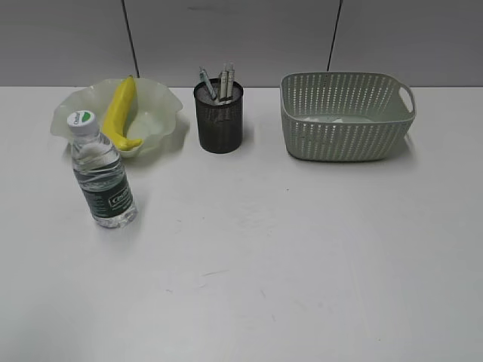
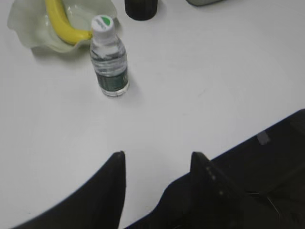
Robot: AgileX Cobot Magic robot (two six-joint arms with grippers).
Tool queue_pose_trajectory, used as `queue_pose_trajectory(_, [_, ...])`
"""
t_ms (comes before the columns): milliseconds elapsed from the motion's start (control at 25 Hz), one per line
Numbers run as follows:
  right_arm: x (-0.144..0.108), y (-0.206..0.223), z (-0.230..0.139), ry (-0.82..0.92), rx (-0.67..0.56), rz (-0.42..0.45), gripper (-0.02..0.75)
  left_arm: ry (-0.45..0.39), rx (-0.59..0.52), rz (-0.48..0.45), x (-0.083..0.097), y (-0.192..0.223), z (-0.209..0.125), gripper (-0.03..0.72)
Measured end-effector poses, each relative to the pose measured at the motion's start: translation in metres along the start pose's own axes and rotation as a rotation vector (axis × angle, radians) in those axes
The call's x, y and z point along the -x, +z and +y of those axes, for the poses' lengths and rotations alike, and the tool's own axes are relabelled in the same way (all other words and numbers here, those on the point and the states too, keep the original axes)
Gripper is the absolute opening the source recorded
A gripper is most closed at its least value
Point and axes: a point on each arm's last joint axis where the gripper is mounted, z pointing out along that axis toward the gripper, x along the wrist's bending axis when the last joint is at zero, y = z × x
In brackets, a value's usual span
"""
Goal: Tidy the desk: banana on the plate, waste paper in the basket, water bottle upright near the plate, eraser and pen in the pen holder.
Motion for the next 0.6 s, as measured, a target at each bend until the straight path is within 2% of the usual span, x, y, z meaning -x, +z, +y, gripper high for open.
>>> queue_pose_trajectory(200, [0.0,0.0,0.0,0.001,0.0,0.0,0.368,0.008,0.075,-0.003,0.001,-0.007,-0.066,0.331])
queue_pose_trajectory(360, [0.0,0.0,0.0,0.001,0.0,0.0,0.368,0.014,0.138,-0.003,0.0,-0.004,-0.105,0.331])
queue_pose_trajectory(600, [0.0,0.0,0.0,0.001,0.0,0.0,0.368,0.021,0.204,-0.004,0.001,-0.008,-0.12,0.331])
